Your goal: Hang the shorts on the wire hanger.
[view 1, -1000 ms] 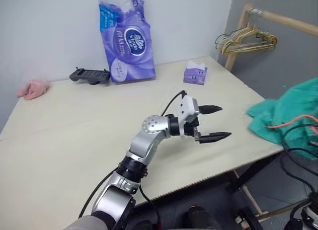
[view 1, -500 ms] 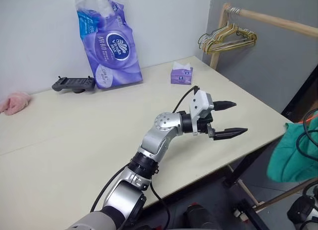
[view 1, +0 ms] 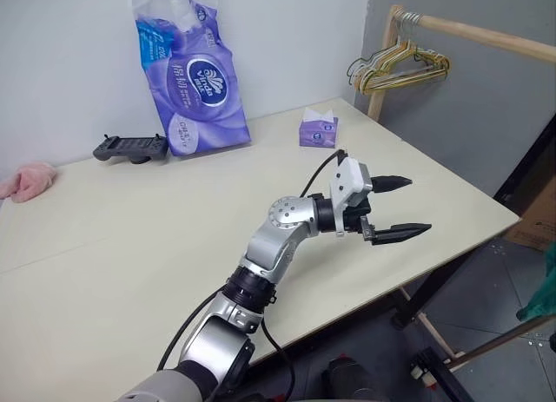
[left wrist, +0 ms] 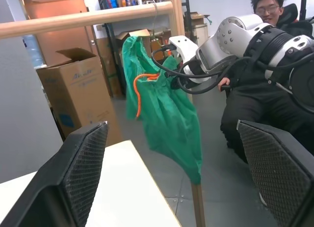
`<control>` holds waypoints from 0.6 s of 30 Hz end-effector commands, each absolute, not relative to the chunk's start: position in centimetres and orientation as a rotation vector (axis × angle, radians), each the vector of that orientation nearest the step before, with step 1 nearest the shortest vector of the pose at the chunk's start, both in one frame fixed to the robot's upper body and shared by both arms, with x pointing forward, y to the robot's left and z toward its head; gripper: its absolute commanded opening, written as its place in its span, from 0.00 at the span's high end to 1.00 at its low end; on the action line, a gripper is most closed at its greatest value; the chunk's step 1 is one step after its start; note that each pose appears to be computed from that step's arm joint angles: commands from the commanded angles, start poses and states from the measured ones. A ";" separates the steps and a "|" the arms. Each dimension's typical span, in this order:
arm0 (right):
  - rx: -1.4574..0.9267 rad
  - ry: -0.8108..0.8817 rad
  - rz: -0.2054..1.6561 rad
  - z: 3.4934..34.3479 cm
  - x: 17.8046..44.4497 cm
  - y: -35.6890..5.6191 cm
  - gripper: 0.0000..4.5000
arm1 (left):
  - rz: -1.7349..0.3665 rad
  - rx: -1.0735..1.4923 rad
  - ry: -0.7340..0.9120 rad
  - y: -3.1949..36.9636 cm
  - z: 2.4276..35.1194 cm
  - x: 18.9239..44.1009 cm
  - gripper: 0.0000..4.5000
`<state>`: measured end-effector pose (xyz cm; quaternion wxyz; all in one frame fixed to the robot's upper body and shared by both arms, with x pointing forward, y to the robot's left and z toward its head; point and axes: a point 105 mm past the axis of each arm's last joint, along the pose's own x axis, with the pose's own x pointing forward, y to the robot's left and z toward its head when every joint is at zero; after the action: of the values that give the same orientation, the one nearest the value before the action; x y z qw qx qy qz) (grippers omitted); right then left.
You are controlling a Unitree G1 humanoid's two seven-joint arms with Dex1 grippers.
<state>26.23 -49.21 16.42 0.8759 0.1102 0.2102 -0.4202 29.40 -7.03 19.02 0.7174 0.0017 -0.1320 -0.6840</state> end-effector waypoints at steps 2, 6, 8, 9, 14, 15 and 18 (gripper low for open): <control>0.255 0.399 -0.821 17.4 27.1 -48.5 1.00 | -1.483 0.023 -0.353 -6.5 20.6 29.8 0.00; 0.257 0.428 -0.784 16.4 27.6 -46.9 0.84 | -1.463 0.030 -0.350 -6.1 20.6 30.0 0.00; 0.246 0.428 -0.791 16.2 27.5 -46.7 0.69 | -1.460 0.031 -0.349 -6.0 20.5 30.0 0.00; 0.241 0.427 -0.795 16.1 27.4 -46.6 0.62 | -1.460 0.032 -0.348 -6.0 20.4 30.0 0.00; 0.171 0.425 -0.871 16.1 26.0 -46.5 0.22 | -1.467 0.031 -0.350 -6.2 20.5 29.8 0.00; 0.169 0.422 -0.885 16.0 25.7 -46.4 0.14 | -1.469 0.031 -0.350 -6.2 20.5 29.7 0.00; 0.141 0.404 -0.941 16.3 24.6 -45.6 0.01 | -1.485 0.028 -0.350 -6.3 20.4 29.5 0.00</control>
<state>25.38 -45.47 14.32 0.8732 0.0834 0.2237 -0.4249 29.90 -6.36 18.99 0.7291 0.0125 -0.1314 -0.6715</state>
